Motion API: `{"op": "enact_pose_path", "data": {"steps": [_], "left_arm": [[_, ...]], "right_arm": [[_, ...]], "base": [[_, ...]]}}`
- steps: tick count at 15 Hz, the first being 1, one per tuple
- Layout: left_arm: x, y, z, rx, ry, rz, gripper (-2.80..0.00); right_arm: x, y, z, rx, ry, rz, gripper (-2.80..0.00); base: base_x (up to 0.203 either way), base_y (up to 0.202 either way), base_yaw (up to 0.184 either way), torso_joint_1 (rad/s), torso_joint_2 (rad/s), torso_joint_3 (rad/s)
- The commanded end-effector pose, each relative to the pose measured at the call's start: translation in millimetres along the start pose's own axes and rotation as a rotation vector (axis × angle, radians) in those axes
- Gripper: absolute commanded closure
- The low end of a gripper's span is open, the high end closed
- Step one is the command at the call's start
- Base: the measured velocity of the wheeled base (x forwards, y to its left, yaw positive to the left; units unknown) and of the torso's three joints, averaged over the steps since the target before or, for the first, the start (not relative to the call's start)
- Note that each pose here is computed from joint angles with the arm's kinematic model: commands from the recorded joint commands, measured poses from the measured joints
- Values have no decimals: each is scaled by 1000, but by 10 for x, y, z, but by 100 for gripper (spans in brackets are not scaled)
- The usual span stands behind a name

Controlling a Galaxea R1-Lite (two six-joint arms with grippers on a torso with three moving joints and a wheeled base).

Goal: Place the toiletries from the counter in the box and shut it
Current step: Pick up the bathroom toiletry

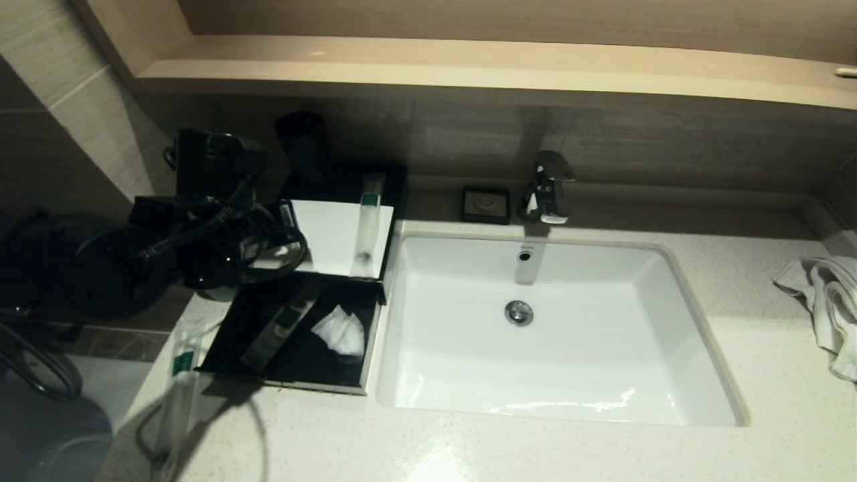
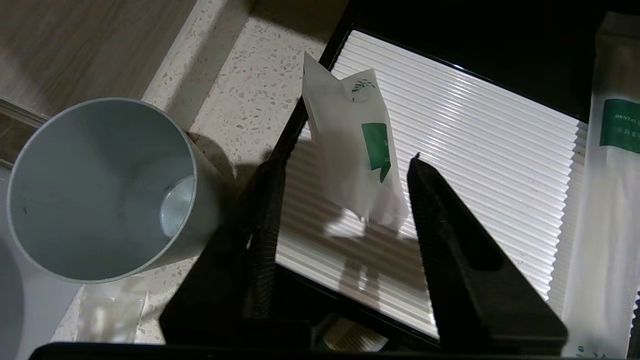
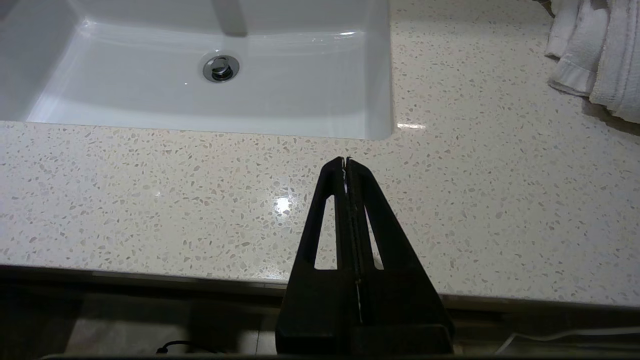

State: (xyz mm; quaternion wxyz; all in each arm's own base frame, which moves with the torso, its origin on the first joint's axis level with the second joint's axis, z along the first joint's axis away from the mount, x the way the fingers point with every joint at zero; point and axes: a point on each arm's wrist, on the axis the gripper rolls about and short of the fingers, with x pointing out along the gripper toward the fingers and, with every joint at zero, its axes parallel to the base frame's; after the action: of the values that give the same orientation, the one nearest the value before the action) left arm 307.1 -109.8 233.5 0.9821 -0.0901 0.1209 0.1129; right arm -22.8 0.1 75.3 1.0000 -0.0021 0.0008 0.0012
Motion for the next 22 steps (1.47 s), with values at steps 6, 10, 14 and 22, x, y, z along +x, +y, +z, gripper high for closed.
{"op": "enact_pose_path", "data": {"steps": [6, 10, 14, 22], "left_arm": [[50, -16, -56, -29, 16, 2, -280], [142, -52, -131, -38, 36, 6, -280], [224, -93, -184, -47, 43, -6, -280], [371, -164, -254, -53, 39, -17, -280]], "right_arm": [[0, 0, 0, 0, 0, 1, 0], [0, 0, 0, 0, 0, -1, 0], [0, 0, 0, 0, 0, -1, 0], [0, 0, 0, 0, 0, -1, 0]], "base": [[0, 0, 0, 0, 0, 0], [0, 0, 0, 0, 0, 0], [0, 0, 0, 0, 0, 0], [0, 0, 0, 0, 0, 0]]}}
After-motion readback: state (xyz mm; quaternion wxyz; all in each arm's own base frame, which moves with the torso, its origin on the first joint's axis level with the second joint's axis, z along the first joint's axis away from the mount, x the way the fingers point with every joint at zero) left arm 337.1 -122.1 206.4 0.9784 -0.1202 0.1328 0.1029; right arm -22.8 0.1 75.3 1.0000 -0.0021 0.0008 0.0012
